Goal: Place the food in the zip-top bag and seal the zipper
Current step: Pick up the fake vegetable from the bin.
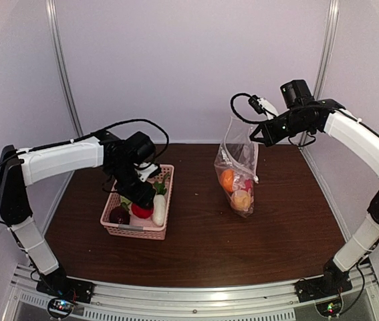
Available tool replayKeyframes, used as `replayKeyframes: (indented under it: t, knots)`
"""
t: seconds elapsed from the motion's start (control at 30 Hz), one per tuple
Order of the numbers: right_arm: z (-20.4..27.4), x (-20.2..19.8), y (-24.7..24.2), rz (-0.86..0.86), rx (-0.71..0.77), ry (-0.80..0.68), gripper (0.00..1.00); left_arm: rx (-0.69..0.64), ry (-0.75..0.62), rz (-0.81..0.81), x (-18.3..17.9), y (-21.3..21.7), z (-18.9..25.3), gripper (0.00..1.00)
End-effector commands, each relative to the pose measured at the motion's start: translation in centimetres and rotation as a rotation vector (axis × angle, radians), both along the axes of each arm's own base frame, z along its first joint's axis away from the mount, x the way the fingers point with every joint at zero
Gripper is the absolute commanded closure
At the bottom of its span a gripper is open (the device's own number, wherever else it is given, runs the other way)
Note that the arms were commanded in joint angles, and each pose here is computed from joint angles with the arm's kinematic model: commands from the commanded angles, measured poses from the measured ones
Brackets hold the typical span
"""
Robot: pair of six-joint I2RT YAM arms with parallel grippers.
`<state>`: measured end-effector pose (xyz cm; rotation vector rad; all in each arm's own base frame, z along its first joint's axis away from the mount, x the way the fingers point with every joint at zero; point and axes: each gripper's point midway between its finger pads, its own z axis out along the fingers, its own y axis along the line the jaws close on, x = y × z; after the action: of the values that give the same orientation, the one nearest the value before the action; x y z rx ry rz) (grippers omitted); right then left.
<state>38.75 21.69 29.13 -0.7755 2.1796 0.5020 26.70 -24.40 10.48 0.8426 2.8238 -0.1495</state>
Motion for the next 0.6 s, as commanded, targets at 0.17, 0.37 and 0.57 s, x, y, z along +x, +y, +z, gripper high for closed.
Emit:
replayKeyframes:
  t: [0.17, 0.37, 0.57]
  knots:
    - [-0.5, 0.2, -0.6, -0.014, -0.031, -0.006, 1.0, -0.24, -0.217, -0.038, 3.3, -3.5, 12.1, 0.45]
    - [-0.6, 0.1, -0.2, -0.008, -0.024, 0.026, 1.0, -0.675, -0.349, -0.12, 4.4, -10.2, 19.8, 0.47]
    - [0.5, 0.2, 0.9, 0.01, -0.009, 0.055, 1.0, -1.105, -0.493, -0.254, 3.7, -15.4, 28.6, 0.5]
